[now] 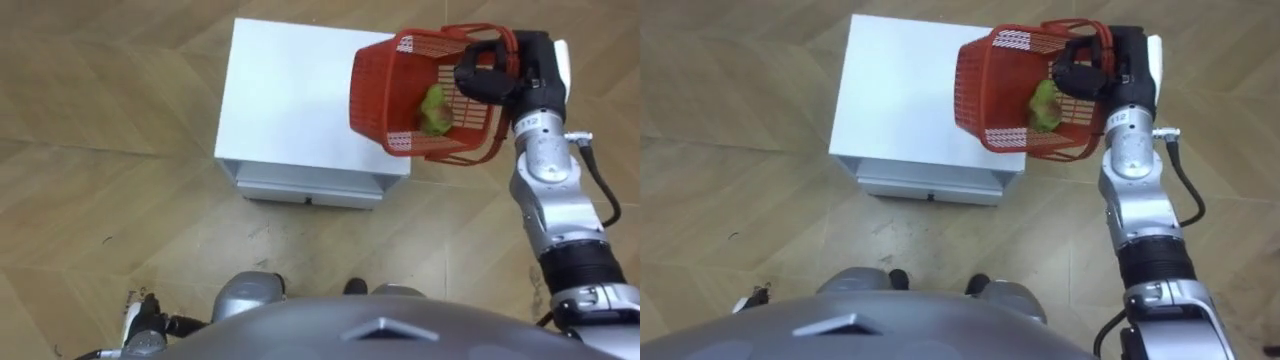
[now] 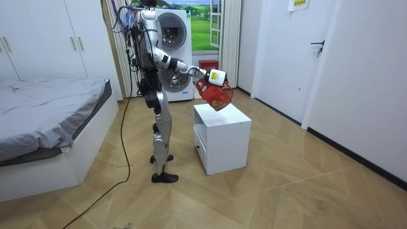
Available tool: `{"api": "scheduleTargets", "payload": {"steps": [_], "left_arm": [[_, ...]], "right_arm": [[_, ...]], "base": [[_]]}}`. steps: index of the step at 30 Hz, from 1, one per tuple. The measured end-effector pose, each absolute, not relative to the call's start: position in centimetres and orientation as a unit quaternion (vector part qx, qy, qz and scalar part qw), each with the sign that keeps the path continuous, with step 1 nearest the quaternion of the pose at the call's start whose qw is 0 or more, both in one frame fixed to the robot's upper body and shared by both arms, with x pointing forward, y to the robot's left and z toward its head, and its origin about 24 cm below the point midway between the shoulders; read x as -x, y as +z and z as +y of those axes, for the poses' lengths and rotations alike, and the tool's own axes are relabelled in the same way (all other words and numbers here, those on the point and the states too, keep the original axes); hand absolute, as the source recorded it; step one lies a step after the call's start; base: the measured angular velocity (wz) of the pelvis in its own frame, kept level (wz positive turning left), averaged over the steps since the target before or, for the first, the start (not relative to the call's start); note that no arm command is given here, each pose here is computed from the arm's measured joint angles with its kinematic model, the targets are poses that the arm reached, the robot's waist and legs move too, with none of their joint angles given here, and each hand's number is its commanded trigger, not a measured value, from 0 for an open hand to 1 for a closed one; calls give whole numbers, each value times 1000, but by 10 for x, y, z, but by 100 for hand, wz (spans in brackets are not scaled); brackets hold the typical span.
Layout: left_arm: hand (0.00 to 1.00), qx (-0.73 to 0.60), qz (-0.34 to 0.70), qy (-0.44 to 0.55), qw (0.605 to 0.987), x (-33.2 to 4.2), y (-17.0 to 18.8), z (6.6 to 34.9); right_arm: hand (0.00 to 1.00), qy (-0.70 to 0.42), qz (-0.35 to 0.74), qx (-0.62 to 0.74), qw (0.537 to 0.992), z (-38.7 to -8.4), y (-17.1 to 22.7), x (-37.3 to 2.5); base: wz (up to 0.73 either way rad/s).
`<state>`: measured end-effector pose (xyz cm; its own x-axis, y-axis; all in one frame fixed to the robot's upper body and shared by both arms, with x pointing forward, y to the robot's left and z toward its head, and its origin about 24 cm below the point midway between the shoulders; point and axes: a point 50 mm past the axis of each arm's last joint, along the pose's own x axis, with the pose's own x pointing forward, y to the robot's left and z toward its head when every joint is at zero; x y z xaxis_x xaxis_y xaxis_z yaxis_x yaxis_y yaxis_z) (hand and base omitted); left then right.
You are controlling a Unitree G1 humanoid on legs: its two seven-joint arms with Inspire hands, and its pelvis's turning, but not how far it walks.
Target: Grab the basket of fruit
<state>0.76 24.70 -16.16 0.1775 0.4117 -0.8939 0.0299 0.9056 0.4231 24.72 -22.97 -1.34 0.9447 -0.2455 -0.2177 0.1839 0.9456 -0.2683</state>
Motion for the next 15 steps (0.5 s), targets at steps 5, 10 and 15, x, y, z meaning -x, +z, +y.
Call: {"api": "scheduleTargets", "payload": {"steps": [5,10,15], "left_arm": [[0,-173,631,127,745,-6,-162,245],[0,-171,633,126,745,-5,-163,243],[0,-166,635,122,745,-4,-163,243]], "right_arm": [[100,-103,111,112,982,-227,-7,-250],[100,-97,95,98,986,-224,0,-252],[100,-96,95,98,986,-224,0,-252]], "base": [[0],[0],[0]]}}
